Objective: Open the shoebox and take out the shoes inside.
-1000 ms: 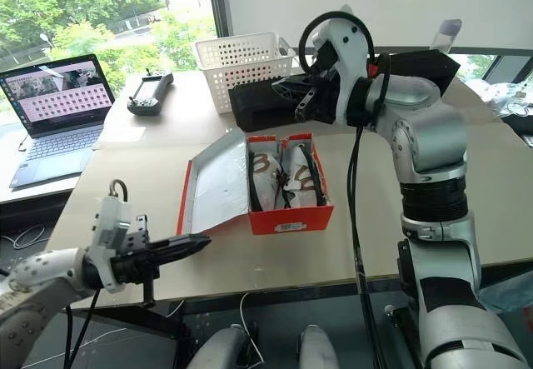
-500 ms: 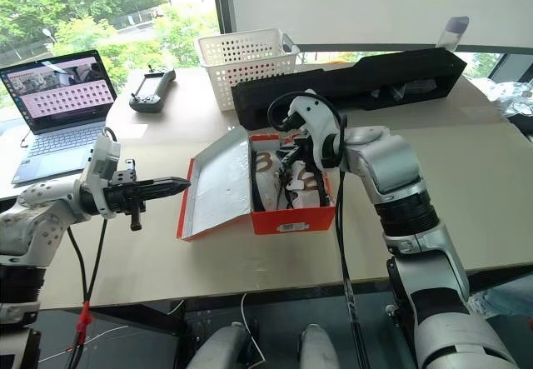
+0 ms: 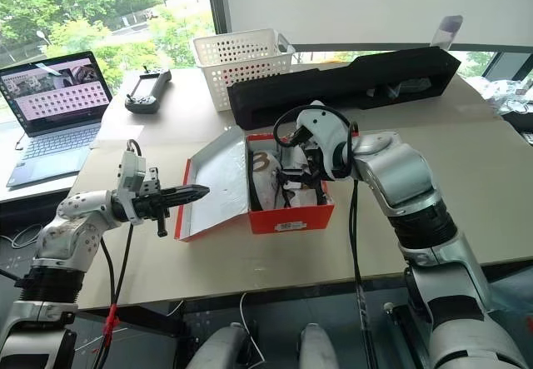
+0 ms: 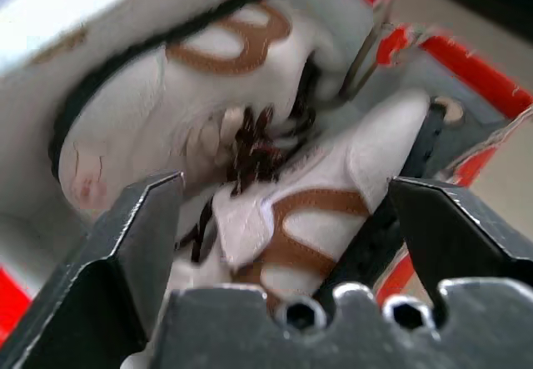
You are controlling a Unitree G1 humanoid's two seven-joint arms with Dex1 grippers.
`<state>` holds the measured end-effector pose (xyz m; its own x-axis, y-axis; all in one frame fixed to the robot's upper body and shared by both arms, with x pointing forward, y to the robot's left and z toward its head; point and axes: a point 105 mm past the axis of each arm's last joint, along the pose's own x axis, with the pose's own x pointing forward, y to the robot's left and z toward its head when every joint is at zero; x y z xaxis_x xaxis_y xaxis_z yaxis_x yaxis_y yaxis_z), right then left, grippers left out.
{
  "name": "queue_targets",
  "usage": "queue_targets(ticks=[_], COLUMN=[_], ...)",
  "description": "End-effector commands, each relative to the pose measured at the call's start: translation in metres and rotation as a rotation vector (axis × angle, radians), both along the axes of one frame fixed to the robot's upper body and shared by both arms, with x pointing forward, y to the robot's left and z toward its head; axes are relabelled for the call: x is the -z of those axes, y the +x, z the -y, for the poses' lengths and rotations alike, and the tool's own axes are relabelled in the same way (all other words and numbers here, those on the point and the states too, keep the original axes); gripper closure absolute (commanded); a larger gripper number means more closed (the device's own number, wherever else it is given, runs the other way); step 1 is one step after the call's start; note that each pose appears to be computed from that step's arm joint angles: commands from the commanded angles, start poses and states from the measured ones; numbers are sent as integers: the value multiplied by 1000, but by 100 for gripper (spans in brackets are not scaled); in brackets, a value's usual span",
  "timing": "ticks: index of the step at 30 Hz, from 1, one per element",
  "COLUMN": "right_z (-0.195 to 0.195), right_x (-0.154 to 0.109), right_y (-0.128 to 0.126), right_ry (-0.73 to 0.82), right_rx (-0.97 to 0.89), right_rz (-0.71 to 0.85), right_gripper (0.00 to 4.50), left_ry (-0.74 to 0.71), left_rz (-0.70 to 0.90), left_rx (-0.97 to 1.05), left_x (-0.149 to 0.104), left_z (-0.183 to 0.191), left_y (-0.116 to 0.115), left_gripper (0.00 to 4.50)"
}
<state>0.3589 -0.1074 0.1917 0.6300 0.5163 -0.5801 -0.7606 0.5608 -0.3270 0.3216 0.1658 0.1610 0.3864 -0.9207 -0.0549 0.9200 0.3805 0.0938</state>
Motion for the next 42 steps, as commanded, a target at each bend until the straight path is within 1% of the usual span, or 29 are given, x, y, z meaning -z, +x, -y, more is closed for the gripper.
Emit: queue_targets(ticks=[1,7,10,12,15,20,23,30,33,38,39,42], right_z=[-4,1,7,7,6,16,17,7,6,4,4,2], right_x=[2,18,23,25,29,43,53,74,81,85,85,84], right_y=[-7,4,13,16,20,25,24,18,17,18,19,21], right_ry=[-97,-183,-205,-202,-184,-214,-222,-184,-177,-160,-158,-146], right_rx=[-77,-52,-19,-4,15,81,103,109,118,129,130,136], right_rz=[45,72,86,87,78,57,29,-36,-49,-57,-57,-53], right_gripper=[6,6,6,6,6,6,6,6,81,255,281,383], left_ry=[0,0,17,22,33,43,57,62,46,36,34,32], left_rz=[45,77,106,122,130,146,152,152,141,120,118,114], left_rx=[0,3,14,17,19,13,17,23,30,26,25,27], left_x=[-9,-19,-30,-37,-43,-50,-56,-64,-66,-64,-63,-63], left_z=[-1,0,0,0,0,-1,-3,-7,-6,-6,-6,-5], left_y=[-3,-5,-7,-9,-10,-13,-16,-19,-21,-20,-20,-20], left_gripper=[450,450,450,450,450,450,450,450,450,450,450,450])
